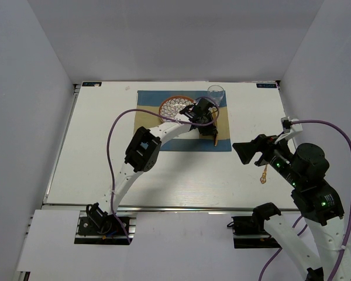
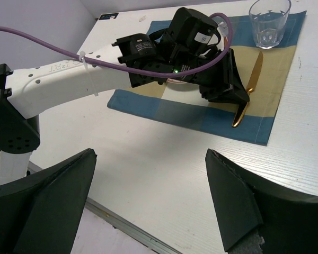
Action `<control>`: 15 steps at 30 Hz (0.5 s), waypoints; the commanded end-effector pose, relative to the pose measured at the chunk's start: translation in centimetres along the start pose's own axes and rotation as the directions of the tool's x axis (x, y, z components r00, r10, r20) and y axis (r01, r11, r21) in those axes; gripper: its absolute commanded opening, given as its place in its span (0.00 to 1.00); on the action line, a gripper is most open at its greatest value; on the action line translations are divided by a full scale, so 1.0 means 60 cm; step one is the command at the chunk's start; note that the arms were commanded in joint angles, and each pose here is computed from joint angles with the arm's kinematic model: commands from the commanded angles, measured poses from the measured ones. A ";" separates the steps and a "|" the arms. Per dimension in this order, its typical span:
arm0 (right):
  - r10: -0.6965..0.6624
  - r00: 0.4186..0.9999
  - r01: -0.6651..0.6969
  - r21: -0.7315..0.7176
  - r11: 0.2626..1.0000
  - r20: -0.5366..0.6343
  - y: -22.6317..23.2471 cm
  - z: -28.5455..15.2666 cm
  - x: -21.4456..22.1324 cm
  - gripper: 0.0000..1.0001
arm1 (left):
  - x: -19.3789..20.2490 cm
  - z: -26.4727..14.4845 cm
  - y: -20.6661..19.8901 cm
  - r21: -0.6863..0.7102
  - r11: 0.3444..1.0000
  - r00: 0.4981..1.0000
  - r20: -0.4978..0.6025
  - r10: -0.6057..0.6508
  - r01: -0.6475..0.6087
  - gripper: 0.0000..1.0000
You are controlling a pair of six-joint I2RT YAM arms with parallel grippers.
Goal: Set the dinner table for one person
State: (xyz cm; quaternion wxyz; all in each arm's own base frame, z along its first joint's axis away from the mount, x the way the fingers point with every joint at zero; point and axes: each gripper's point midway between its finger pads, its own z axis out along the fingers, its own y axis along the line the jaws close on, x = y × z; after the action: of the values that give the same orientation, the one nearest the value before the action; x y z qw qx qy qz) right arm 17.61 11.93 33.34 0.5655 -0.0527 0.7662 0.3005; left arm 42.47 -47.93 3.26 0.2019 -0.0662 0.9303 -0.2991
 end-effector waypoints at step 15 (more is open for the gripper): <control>0.101 0.994 -0.110 0.379 0.919 0.044 -0.124 0.042 0.015 0.89 | -0.042 -0.170 -0.090 0.062 0.996 0.991 0.124 0.053 -0.061 0.86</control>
State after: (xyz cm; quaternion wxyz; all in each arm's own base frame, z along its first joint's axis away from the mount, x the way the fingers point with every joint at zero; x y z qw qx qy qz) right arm 21.04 9.81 30.26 0.5507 0.0254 0.8029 0.2268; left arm 41.11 -47.26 5.49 0.2138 -0.0579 0.9304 -0.2920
